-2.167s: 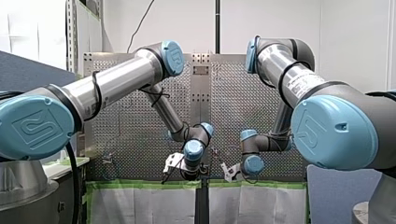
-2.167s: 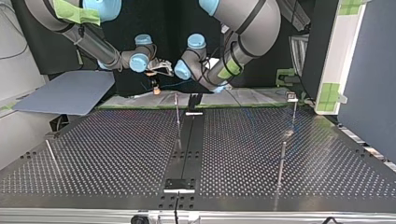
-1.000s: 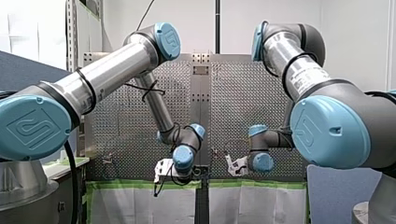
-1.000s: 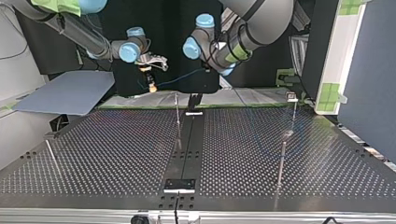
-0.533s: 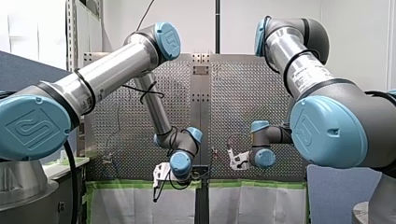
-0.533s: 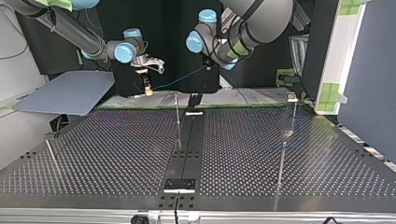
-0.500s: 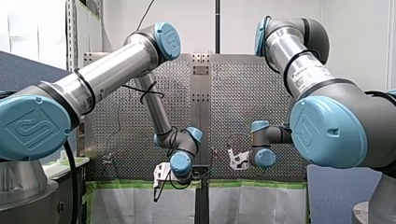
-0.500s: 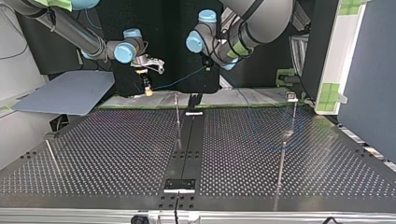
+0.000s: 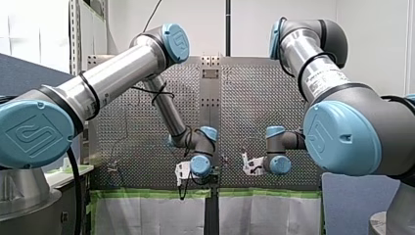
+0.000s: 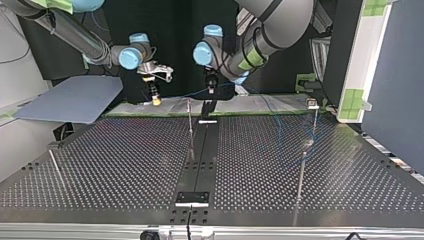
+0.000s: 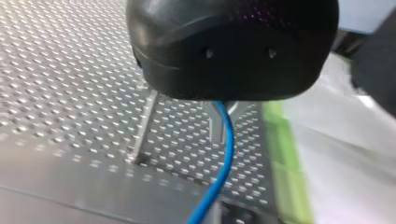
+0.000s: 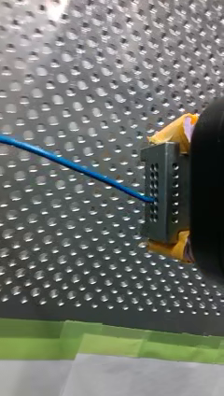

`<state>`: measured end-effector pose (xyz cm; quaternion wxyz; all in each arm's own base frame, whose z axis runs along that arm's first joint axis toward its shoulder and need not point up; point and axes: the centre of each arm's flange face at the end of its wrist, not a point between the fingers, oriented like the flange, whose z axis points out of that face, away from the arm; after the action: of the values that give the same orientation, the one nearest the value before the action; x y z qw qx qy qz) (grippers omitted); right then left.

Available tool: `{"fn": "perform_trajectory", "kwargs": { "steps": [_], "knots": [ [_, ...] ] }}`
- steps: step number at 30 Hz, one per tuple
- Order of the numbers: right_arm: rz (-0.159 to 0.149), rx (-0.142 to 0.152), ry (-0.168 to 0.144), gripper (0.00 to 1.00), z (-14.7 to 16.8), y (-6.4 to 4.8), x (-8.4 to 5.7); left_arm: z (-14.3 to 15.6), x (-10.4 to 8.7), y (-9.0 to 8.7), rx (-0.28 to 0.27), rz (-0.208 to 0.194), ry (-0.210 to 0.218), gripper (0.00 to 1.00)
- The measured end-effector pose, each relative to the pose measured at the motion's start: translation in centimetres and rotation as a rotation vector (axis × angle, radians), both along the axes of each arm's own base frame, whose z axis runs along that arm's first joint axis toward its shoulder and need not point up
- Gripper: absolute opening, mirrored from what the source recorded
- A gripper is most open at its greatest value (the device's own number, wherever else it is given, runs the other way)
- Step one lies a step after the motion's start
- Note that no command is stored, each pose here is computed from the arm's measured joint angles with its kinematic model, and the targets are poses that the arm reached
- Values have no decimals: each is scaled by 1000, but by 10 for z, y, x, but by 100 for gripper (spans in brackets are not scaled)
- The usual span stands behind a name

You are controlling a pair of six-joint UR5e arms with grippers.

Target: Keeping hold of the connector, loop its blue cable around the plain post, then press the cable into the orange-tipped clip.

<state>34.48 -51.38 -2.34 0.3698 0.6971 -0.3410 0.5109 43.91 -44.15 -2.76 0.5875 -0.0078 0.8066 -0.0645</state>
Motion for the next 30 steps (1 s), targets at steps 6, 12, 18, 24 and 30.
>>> {"fn": "perform_trajectory", "kwargs": {
  "steps": [6,12,18,24,30],
  "knots": [
    [-21,-1,-11,0,2,-9,-8,18,22,-17,-31,-2,-47,0],
    [-33,-3,-12,0,3,-14,-13,37,41,-32,-61,-4,-93,0],
    [-43,0,-13,0,3,-17,-18,43,47,-37,-60,-16,-107,0],
    [-53,2,-16,0,3,-20,-23,43,46,-38,-25,-40,-96,0],
    [-56,3,-16,0,3,-20,-24,40,42,-33,15,-27,-60,0]
  ]
}}
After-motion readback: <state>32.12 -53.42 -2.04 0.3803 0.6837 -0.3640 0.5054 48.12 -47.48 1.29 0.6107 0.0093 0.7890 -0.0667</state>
